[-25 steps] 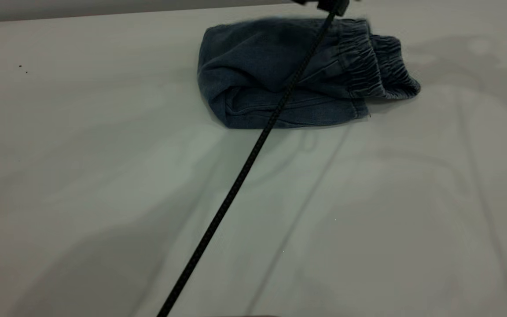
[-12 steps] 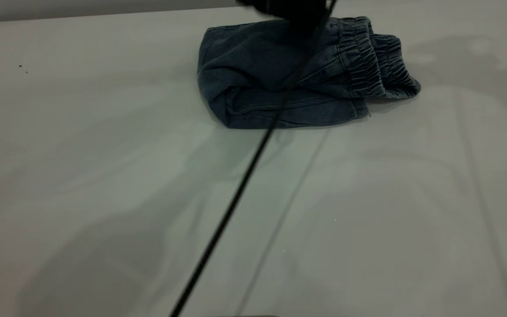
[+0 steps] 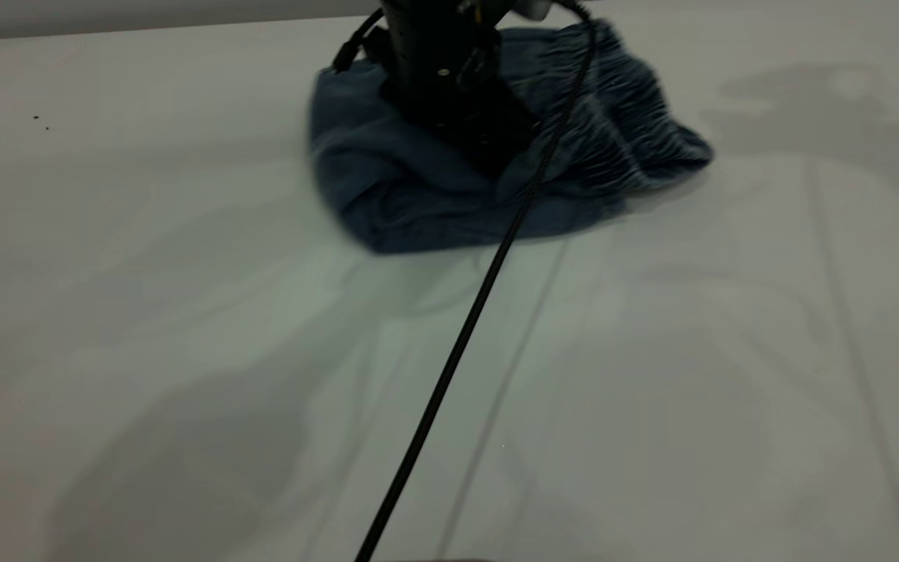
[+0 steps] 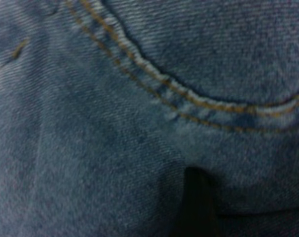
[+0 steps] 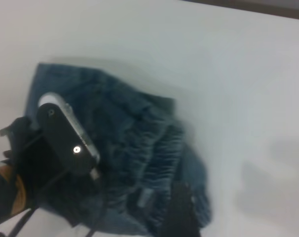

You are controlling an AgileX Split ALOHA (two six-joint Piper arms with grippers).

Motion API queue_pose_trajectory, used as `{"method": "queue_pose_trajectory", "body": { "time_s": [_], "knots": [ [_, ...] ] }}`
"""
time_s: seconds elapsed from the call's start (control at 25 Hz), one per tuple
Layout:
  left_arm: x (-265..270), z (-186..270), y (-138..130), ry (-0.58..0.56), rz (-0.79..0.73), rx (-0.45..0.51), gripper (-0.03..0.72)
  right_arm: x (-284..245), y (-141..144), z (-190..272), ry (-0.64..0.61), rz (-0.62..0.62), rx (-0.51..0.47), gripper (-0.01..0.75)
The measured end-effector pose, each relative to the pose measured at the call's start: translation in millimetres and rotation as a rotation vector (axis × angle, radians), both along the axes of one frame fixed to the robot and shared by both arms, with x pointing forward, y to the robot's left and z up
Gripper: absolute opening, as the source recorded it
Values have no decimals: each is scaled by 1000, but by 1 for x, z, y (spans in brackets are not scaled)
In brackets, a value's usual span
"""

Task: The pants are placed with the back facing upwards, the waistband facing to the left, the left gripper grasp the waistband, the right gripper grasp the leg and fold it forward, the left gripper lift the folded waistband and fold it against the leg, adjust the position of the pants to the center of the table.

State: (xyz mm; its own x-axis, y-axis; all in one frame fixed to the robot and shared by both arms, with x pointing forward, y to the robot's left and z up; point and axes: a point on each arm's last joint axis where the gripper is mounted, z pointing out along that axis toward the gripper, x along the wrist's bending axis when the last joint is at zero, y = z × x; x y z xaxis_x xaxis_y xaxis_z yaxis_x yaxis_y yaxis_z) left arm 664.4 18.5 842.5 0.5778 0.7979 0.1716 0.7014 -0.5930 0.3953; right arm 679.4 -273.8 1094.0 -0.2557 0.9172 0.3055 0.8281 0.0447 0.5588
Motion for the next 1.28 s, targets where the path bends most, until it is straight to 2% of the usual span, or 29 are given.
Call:
{"method": "queue_pose_trajectory", "body": {
  "time_s": [0.2, 0.36, 0.48, 0.68, 0.92, 1.04, 1.28],
  "knots": [
    [-14, 1, 15, 162, 56, 154, 464, 0, 0, 0, 1, 1, 0, 510],
    [-20, 8, 20, 230, 73, 222, 449, 0, 0, 0, 1, 1, 0, 510],
    [-13, 32, 15, 206, 45, 211, 444, 0, 0, 0, -8, 18, -11, 510],
    [-7, 76, 3, 169, -87, 161, 444, -2, 0, 3, -11, 27, -15, 510],
    [-10, 68, 4, 229, -120, 195, 444, -10, 1, 15, -28, 38, -17, 510],
    [-8, 54, 6, 238, -54, 204, 444, -11, 1, 15, -19, 43, -17, 510],
    [-6, 12, 5, 274, 169, 155, 444, -11, 1, 15, -14, 46, -17, 510]
  ]
}}
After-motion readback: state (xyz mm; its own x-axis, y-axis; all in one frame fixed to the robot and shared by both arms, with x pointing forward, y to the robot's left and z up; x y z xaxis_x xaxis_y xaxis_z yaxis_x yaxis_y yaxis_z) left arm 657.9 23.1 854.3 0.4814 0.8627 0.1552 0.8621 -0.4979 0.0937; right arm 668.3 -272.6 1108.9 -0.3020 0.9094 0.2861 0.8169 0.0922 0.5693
